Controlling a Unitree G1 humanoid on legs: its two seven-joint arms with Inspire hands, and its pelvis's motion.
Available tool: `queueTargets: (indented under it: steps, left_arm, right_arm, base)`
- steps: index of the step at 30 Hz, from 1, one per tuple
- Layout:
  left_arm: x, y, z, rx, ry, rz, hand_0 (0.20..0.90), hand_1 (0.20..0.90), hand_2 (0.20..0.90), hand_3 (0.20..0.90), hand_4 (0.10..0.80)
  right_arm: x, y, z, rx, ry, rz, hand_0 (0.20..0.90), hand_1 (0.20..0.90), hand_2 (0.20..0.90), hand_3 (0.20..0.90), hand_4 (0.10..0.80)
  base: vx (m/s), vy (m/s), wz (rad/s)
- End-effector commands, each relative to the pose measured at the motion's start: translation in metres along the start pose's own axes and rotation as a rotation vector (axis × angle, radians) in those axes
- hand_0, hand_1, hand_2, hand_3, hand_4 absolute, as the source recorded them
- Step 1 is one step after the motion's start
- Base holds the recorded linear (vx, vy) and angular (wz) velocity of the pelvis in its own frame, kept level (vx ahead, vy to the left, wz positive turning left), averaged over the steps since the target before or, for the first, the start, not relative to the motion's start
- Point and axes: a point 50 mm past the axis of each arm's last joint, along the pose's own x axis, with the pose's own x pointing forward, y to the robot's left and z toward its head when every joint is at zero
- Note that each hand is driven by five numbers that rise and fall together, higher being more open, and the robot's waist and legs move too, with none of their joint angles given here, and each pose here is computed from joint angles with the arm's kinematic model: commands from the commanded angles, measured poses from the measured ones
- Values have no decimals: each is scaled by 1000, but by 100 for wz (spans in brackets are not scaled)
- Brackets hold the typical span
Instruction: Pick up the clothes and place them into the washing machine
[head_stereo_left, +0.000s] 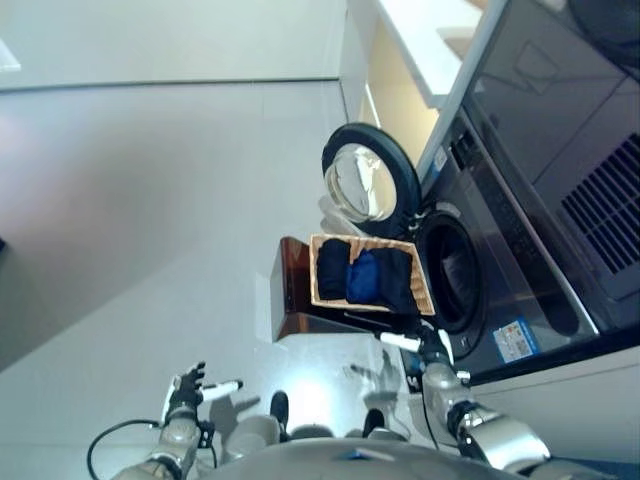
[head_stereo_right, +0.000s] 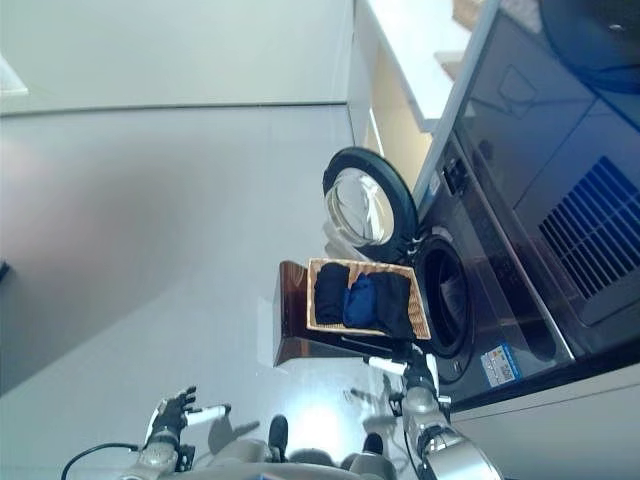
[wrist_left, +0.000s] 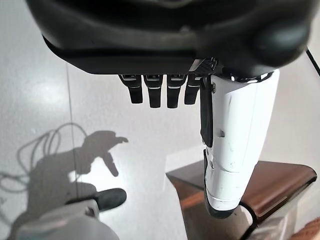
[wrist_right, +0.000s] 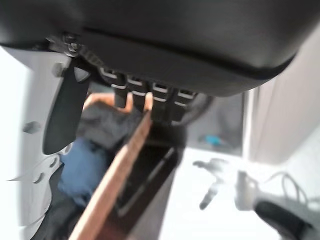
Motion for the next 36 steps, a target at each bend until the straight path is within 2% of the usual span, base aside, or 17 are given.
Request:
queueTargets:
  steps: [1, 3, 5, 6, 8, 12, 25, 36]
  left_arm:
    - [11, -1, 84, -79, -319, 15, 900, 900, 900, 900, 800]
    - [11, -3, 93, -91, -353, 9, 900, 900, 900, 900, 800]
    - [5, -9, 112, -96, -450, -33, 900, 900, 900, 900, 800]
    - [5, -9, 112, -97, -451, -32, 900, 900, 900, 900, 800]
    - [-4, -13, 129, -96, -553, -82, 900, 900, 900, 900, 800]
    - [-14, -9, 156, -148, -674, -89, 900, 900, 900, 900, 800]
    - [-51, -2, 210, -306, -950, -104, 900, 900, 900, 900, 800]
    - [-71, 2, 227, -349, -1072, -99, 900, 900, 900, 900, 800]
  right_arm:
    - [16, -34, 112, 54, -301, -158, 900, 900, 900, 900, 800]
    - [15, -39, 130, 59, -342, -179, 900, 900, 900, 900, 800]
    - [13, -65, 175, 63, -425, -277, 900, 900, 900, 900, 800]
    - [13, -66, 176, 64, -427, -277, 900, 900, 900, 900, 800]
    - [5, -98, 217, 78, -493, -382, 900, 900, 900, 900, 800]
    - [-8, -126, 251, 71, -560, -479, 900, 900, 900, 900, 800]
    - [-26, -174, 277, 34, -592, -651, 900, 900, 900, 900, 800]
    - [-28, -188, 274, 7, -570, -716, 900, 900, 900, 900, 800]
  base:
    - [-206, -33, 19]
    - [-127, -13, 15]
    - [-107, 0, 8]
    - [-56, 5, -2]
    - [-82, 9, 8]
    - [-61, 18, 6]
    - [39, 11, 4]
    - [27, 12, 0]
